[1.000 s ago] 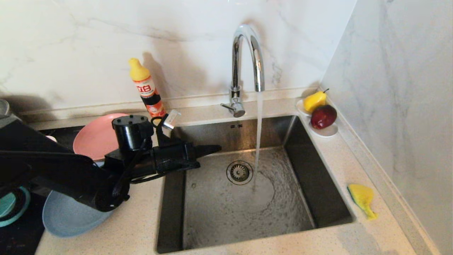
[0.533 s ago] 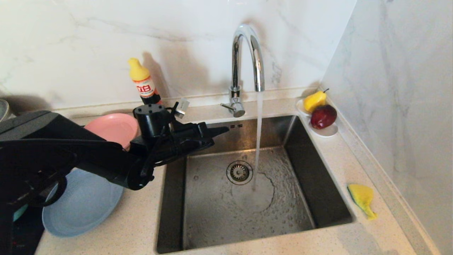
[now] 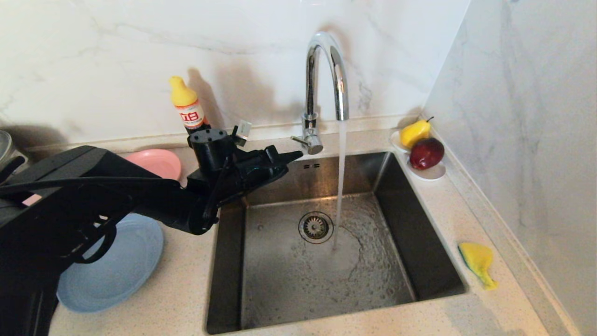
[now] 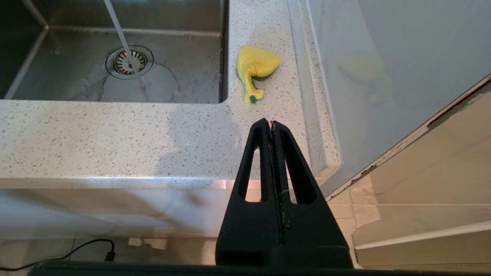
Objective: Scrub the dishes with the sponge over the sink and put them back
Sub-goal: Turn off the faucet
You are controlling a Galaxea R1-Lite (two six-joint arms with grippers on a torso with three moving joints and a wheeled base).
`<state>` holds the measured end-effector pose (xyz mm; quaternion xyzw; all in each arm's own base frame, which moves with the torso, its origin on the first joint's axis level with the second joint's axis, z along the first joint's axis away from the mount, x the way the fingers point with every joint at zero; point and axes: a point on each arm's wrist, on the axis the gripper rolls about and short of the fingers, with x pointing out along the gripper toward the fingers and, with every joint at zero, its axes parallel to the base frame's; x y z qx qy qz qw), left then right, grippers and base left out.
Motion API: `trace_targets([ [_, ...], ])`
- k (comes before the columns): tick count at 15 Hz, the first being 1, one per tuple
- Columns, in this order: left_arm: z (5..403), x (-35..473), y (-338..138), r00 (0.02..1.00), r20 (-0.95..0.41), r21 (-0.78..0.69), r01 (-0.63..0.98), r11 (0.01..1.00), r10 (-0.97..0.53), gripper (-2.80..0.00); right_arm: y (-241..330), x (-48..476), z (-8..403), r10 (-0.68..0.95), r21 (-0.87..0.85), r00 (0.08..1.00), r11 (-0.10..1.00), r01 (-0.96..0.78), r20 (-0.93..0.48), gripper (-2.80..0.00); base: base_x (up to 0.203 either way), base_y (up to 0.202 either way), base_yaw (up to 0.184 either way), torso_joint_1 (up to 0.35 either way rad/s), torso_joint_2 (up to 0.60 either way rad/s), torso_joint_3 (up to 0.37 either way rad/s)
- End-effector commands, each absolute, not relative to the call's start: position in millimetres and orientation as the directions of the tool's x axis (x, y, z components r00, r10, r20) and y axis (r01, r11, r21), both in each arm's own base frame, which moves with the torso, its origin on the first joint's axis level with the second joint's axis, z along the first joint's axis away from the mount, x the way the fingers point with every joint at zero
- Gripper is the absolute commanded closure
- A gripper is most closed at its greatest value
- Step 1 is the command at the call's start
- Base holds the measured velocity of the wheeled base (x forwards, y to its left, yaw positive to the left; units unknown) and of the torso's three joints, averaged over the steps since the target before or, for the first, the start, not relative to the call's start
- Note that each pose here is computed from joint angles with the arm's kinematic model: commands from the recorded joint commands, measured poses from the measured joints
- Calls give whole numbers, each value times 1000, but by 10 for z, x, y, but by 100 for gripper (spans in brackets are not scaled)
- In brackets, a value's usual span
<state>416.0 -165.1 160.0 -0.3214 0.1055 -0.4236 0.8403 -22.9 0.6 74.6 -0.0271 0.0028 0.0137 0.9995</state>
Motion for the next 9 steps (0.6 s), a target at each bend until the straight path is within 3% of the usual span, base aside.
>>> trace_targets([
  [1, 1673, 4179, -1656, 615, 121, -629, 655, 419, -779, 0, 6, -229, 747, 28, -55, 1000, 998, -28, -6, 0, 0, 0, 0, 0, 0, 0],
  [9, 1624, 4362, -1712, 657, 125, -636, 628, 448, -744, 0, 6, -229, 747, 28, -55, 1000, 998, -28, -7, 0, 0, 0, 0, 0, 0, 0],
])
